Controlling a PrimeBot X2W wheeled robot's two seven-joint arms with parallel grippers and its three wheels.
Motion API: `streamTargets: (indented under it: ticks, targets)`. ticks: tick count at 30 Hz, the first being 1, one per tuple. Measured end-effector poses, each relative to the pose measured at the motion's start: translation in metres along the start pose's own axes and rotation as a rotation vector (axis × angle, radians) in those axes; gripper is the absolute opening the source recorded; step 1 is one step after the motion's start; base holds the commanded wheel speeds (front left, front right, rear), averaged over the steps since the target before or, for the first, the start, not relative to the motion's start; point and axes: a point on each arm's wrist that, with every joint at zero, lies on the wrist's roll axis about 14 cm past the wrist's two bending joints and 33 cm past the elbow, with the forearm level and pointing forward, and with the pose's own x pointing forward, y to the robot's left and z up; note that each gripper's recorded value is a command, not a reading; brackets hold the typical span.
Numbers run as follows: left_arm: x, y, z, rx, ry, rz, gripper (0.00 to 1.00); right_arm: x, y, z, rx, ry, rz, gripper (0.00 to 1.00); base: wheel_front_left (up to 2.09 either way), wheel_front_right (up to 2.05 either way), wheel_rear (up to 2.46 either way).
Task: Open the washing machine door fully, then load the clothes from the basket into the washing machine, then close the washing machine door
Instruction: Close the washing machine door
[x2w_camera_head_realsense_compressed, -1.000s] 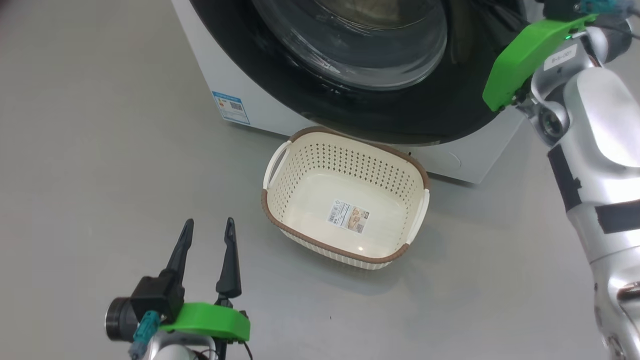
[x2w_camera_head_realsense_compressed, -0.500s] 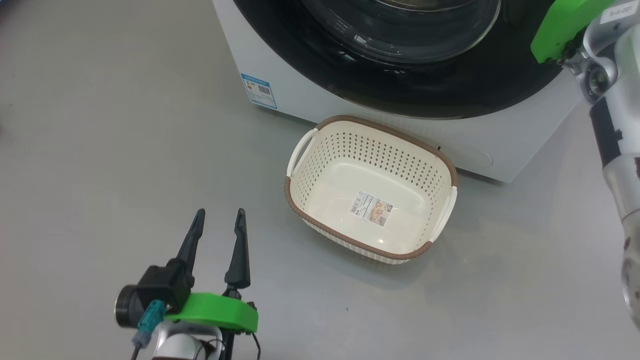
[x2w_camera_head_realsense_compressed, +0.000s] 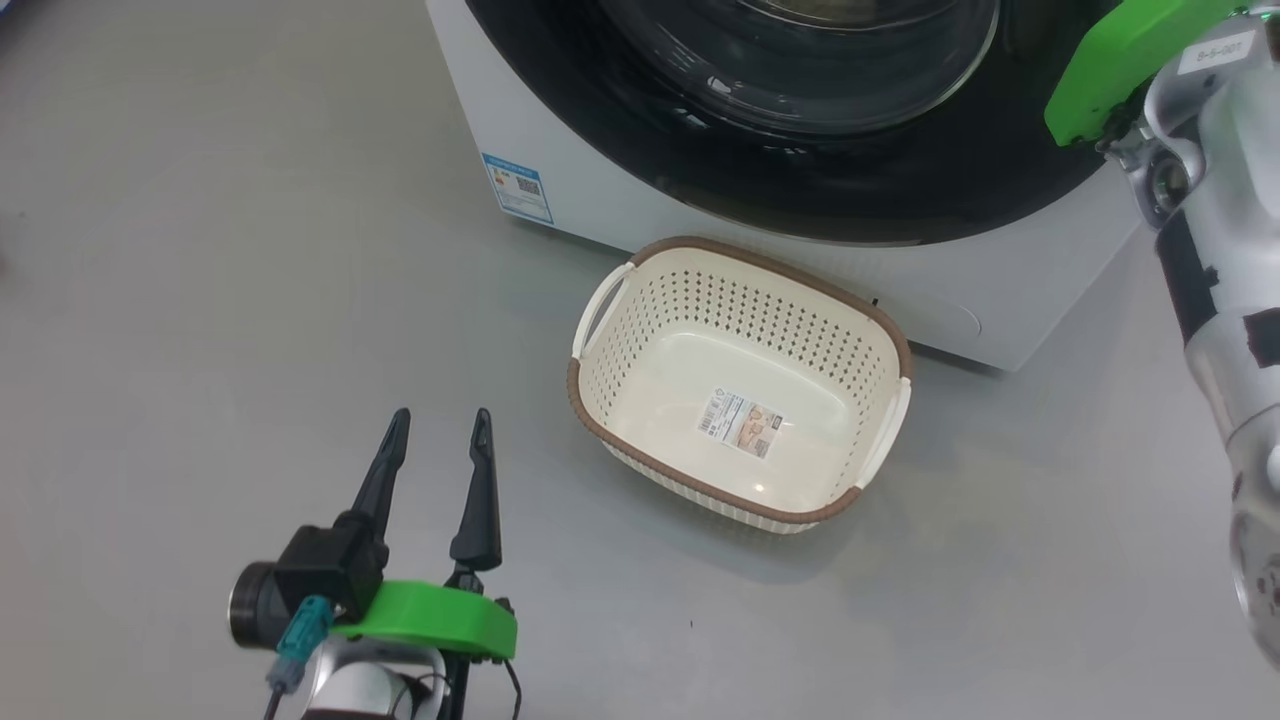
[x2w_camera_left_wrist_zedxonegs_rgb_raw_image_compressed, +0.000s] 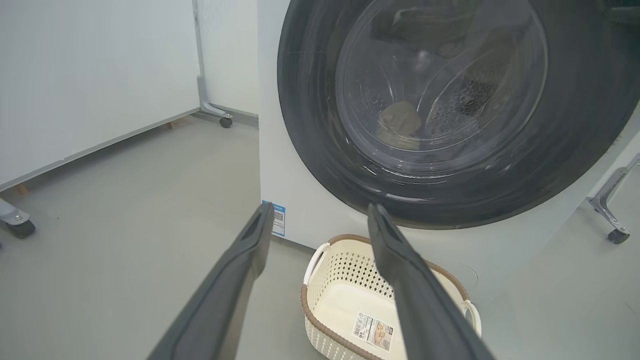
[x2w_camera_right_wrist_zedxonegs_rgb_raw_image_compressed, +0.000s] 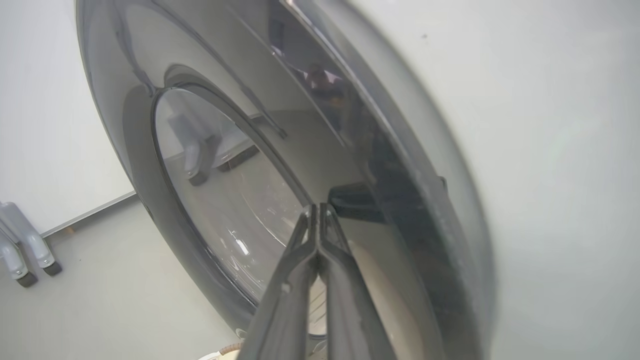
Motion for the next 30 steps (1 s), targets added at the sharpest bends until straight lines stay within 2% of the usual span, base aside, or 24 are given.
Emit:
streamTargets:
  ticks: [11, 19, 23, 24, 25, 26, 27, 30]
  targets:
    - [0.0, -0.011, 0.005, 0.025, -0.019, -0.037, 1.0, -0.018, 0.03, 0.02, 0.009, -0.081, 0.067, 0.0, 0.0, 0.0, 0.0]
    - [-0.006, -0.025, 0.008, 0.041, -0.031, -0.097, 1.0, -0.066, 0.042, 0.0, 0.027, -0.101, 0.092, 0.0, 0.0, 0.0, 0.0]
    - [-0.01, -0.029, 0.008, 0.051, -0.031, -0.12, 1.0, -0.092, 0.031, -0.007, 0.023, -0.107, 0.065, 0.0, 0.0, 0.0, 0.0]
    - [-0.01, -0.029, 0.008, 0.051, -0.031, -0.12, 1.0, -0.092, 0.031, -0.007, 0.023, -0.107, 0.065, 0.26, 0.0, 0.0, 0.0]
    - [-0.011, -0.03, 0.008, 0.052, -0.032, -0.126, 1.0, -0.099, 0.027, -0.01, 0.02, -0.108, 0.052, 0.47, 0.0, 0.0, 0.0]
    - [-0.011, -0.032, 0.009, 0.052, -0.034, -0.133, 1.0, -0.106, 0.023, -0.013, 0.023, -0.108, 0.038, 0.47, 0.0, 0.0, 0.0]
    - [-0.011, -0.034, 0.01, 0.052, -0.038, -0.14, 1.0, -0.112, 0.02, -0.015, 0.026, -0.109, 0.027, 0.75, 0.0, 0.0, 0.0]
    - [-0.01, -0.041, 0.012, 0.05, -0.042, -0.162, 1.0, -0.131, 0.014, -0.025, 0.022, -0.101, -0.001, 0.97, 0.0, 0.0, 0.0]
